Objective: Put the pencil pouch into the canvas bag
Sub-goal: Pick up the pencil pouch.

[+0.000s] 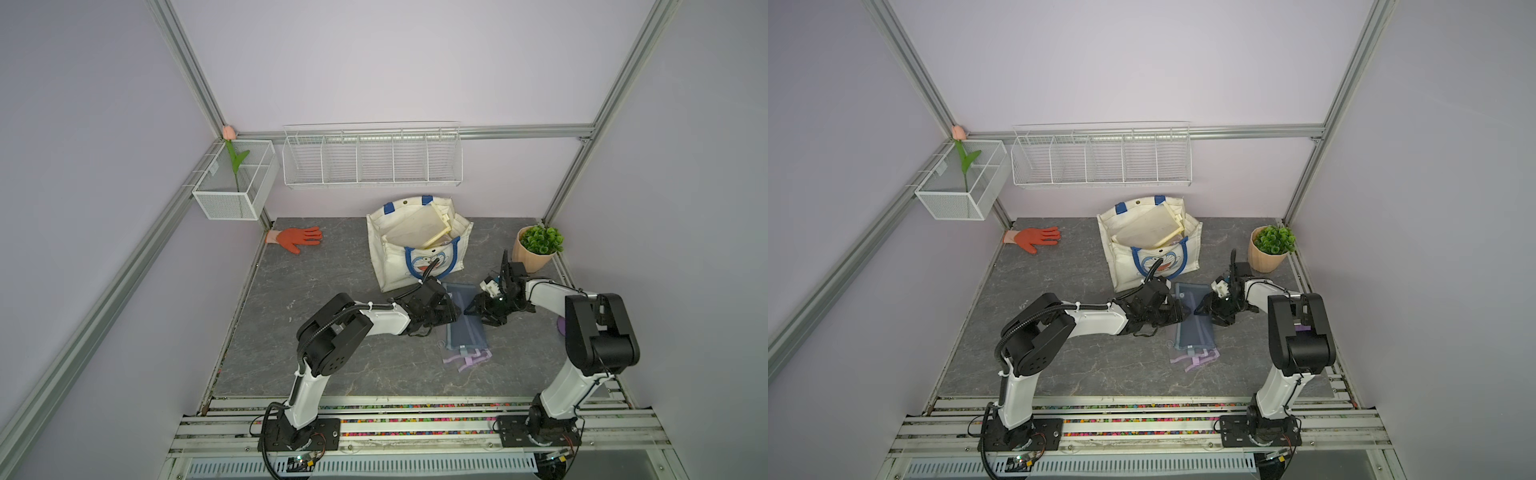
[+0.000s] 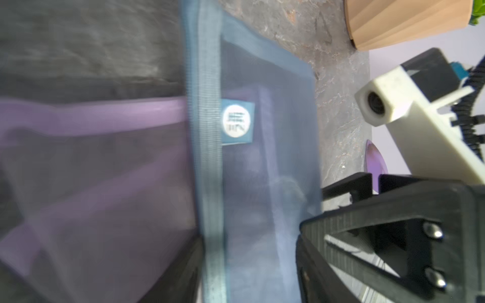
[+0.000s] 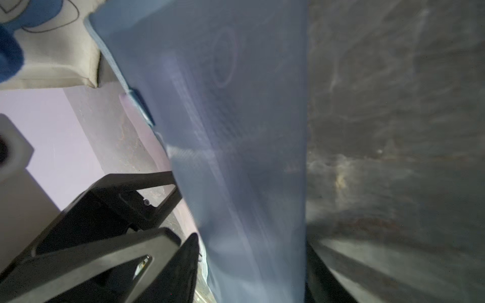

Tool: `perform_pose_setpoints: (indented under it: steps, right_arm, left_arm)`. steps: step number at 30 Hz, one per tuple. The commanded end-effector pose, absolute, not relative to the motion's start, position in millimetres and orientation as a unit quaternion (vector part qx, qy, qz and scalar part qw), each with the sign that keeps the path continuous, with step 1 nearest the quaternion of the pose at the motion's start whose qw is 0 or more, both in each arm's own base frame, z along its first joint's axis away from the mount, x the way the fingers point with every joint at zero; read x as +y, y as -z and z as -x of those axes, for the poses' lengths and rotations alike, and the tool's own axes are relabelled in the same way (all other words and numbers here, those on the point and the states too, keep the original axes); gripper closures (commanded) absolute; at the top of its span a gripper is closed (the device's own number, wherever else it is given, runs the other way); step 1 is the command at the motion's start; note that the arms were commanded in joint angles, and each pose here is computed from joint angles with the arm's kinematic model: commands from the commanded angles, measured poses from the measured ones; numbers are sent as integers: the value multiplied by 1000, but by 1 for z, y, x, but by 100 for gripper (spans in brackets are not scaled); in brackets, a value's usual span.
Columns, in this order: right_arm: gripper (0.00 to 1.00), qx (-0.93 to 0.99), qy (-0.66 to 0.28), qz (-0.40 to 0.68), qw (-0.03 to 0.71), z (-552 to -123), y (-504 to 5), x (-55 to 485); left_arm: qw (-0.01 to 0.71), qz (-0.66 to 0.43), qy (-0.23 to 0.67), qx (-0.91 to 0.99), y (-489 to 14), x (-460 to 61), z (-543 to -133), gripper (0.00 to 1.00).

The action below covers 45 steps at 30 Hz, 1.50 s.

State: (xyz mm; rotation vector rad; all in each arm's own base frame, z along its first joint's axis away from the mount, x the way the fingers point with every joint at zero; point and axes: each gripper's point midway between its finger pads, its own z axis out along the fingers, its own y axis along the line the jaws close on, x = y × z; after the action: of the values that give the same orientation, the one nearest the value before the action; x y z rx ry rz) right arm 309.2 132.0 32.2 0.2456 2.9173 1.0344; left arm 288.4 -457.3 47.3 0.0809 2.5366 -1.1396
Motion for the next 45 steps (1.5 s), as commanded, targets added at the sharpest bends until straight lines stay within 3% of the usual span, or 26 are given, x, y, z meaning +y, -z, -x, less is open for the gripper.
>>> perform_pose_setpoints:
  steps: [1, 7, 13, 16, 20, 27, 32, 38, 45]
  right_arm:
    - [50, 939, -338, -64, 18, -302, -34, 138]
    - [83, 946, -319, -32, 38, -299, -56, 138]
    - [93, 953, -293, 2, 81, -289, -94, 134]
    - [93, 948, -298, 21, 106, -283, -118, 139]
    - [93, 931, -324, 65, 157, -275, -162, 154]
    - [93, 854, -434, 158, 240, -246, -252, 197]
    - [93, 803, -486, 198, 282, -237, -305, 217]
    - [93, 766, -523, 228, 297, -240, -339, 237]
    - [93, 762, -532, 237, 284, -246, -334, 249]
  left_arm:
    - [177, -19, 440, 880, -58, -470, -290, 45]
    - [189, -21, 447, 874, -70, -465, -288, 45]
    - [216, -20, 477, 852, -102, -451, -282, 45]
    - [236, -29, 519, 821, -140, -443, -277, 45]
    - [287, -84, 503, 811, -196, -418, -265, 43]
    - [361, -116, 508, 774, -280, -358, -252, 36]
    - [398, -115, 491, 766, -311, -324, -255, 34]
    - [403, -138, 494, 758, -327, -331, -256, 34]
    - [409, -138, 544, 720, -346, -349, -261, 48]
